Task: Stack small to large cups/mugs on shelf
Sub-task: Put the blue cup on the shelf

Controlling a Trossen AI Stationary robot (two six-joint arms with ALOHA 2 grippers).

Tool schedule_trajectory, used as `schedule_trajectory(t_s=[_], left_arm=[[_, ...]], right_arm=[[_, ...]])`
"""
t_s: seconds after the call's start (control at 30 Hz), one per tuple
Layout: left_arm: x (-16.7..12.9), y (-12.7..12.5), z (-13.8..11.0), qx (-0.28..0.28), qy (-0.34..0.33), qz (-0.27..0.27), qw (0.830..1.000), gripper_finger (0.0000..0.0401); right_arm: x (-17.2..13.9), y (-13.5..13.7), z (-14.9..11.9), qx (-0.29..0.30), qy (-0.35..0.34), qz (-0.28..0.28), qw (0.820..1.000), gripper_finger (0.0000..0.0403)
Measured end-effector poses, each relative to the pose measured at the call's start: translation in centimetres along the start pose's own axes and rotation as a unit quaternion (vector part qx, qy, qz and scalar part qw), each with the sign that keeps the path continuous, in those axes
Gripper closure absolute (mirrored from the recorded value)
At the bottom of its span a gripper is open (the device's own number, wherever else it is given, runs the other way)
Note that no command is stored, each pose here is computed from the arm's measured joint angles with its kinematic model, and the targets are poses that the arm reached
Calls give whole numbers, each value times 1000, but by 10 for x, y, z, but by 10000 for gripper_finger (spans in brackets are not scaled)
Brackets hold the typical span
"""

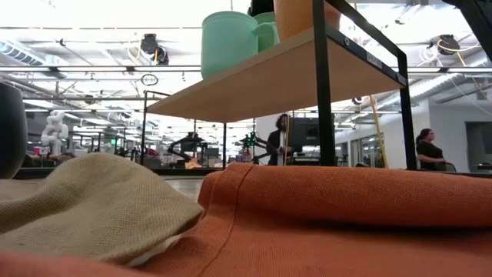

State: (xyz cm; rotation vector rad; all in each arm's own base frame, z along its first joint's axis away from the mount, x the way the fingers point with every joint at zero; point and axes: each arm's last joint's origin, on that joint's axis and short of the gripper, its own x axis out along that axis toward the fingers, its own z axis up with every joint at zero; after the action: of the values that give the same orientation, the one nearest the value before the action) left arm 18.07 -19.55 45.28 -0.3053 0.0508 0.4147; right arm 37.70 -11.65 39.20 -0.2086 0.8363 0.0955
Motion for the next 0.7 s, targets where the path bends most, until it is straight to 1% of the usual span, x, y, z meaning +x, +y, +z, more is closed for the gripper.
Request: schedule_trajectory(t_s=[0.27,0.4,0.5,0.7], left_arm=[[0,0,0,0,0,0,1000,391],[0,0,0,1,0,0,1000,391],[0,0,0,2,-1,1,1000,391],[0,0,0,2,-1,1,1000,391]], right_arm=[[-1,0,0,-9,1,0,1000,400],[-9,-1,3,-12,-5,-4,1000,402],[-15,-3,7,-6,-17,-9,1000,402],[-17,-3,4,2,-5,0,1000,402]])
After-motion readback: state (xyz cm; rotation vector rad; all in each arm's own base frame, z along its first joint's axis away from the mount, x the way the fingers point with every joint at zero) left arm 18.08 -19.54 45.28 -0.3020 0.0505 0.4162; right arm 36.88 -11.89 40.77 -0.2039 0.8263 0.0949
